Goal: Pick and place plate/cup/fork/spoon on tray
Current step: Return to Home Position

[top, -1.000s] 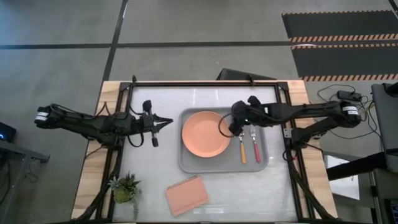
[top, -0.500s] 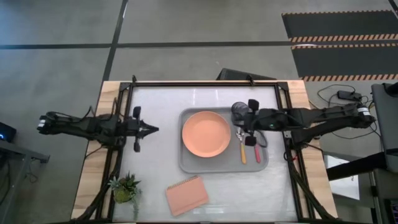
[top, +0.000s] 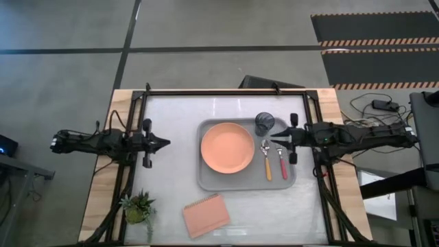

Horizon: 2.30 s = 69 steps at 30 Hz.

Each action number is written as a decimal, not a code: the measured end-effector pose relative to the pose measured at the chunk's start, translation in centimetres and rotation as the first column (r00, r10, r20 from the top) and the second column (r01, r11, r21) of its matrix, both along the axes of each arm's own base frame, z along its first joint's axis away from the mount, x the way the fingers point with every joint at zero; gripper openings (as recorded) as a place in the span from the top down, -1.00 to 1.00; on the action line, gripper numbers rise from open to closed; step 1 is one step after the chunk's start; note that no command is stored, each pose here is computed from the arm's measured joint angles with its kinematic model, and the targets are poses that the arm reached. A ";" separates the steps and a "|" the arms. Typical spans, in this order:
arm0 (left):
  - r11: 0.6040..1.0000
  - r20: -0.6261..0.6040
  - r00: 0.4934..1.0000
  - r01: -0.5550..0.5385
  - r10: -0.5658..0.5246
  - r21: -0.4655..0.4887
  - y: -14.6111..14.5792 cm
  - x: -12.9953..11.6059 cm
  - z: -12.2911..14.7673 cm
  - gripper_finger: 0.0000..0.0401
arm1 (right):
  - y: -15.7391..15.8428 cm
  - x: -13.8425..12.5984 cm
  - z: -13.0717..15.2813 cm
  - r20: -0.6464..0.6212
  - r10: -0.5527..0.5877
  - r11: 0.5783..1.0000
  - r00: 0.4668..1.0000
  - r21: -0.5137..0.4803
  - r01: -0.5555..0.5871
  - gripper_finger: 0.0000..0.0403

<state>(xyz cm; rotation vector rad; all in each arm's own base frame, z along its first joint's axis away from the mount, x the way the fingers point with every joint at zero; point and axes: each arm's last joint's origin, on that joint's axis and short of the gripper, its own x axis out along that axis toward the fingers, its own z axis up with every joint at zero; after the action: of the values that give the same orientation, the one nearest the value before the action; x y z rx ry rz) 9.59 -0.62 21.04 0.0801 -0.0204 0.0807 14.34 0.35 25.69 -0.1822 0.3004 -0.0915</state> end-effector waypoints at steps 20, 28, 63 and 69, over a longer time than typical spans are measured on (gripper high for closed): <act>0.999 0.039 0.999 -0.008 0.007 0.041 0.0 0.1 -3.8 1.00 | -0.4 -7.1 -2.4 0.340 0.039 0.999 0.940 -0.048 -0.024 0.67; 0.999 0.075 0.997 -0.011 0.007 0.043 0.0 0.1 -3.5 1.00 | -0.3 -6.6 -3.5 0.283 0.042 0.996 0.958 -0.089 -0.017 0.66; 0.998 0.028 0.998 -0.064 0.063 0.024 0.1 0.3 -4.0 1.00 | -0.2 -4.4 -8.9 0.292 0.012 1.000 0.956 0.019 -0.019 0.65; 0.998 0.026 0.998 -0.064 0.063 0.025 0.1 0.3 -4.0 1.00 | -0.2 -4.4 -8.9 0.292 0.010 0.999 0.956 0.027 -0.019 0.65</act>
<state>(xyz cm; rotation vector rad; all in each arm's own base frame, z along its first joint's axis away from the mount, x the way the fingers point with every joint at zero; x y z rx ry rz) 9.93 -0.47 17.06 0.1052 -0.0440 0.1451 9.97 0.13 16.74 -0.1394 0.0052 -0.0981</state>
